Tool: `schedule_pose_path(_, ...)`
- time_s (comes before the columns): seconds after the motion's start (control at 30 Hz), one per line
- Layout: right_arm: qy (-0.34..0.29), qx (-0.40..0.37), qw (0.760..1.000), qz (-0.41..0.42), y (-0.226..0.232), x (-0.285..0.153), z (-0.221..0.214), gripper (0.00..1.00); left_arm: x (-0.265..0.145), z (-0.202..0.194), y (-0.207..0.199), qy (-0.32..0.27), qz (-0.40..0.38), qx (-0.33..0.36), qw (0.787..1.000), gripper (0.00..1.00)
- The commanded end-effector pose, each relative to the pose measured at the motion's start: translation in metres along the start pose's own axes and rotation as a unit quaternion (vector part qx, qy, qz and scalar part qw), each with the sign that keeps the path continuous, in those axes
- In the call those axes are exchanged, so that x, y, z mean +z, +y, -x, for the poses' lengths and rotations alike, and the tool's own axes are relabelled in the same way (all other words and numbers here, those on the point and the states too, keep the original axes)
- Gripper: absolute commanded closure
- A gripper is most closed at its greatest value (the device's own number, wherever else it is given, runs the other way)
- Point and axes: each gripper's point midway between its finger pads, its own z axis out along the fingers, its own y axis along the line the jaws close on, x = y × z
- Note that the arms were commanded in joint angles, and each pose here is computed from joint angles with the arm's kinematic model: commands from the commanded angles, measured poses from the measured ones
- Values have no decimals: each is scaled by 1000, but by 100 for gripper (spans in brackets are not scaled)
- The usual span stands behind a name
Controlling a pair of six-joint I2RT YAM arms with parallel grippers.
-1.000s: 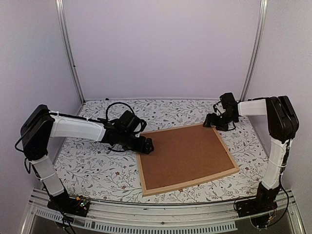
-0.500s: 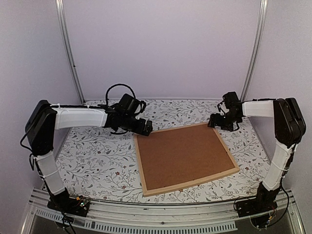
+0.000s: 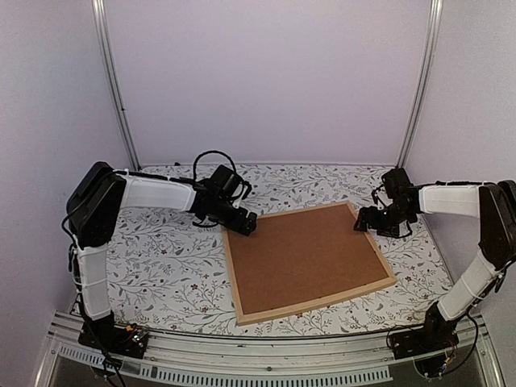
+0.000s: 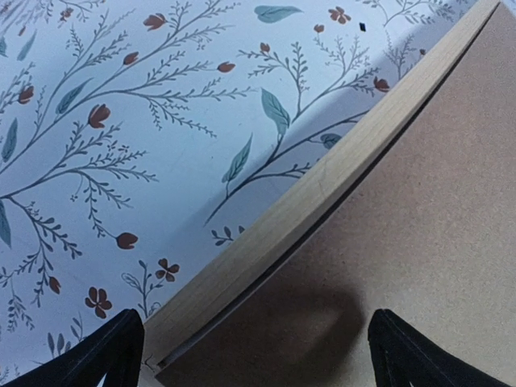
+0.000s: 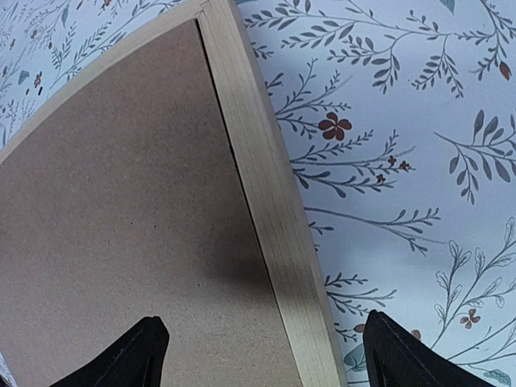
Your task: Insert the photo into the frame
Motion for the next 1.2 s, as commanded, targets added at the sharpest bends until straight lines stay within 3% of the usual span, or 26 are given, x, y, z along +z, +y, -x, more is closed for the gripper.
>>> schedule_pose_path(0.0,6,7,1000,5,-1,-3,-8,12,-1,-1,-7,6,-26,-1,1000,1)
schedule_pose_path(0.4,33,27,999,26,-10,0,-27,12,0,-20,-22,22,-59,5,998,4)
schedule_pose_path(0.63,46,28,995,87,9,4,-34,12,-7,-24,-35,18,-92,21,995,7)
schedule_pose_path(1.17,48,25,981,184,43,18,-12,15,-18,-51,-66,57,-169,107,978,17)
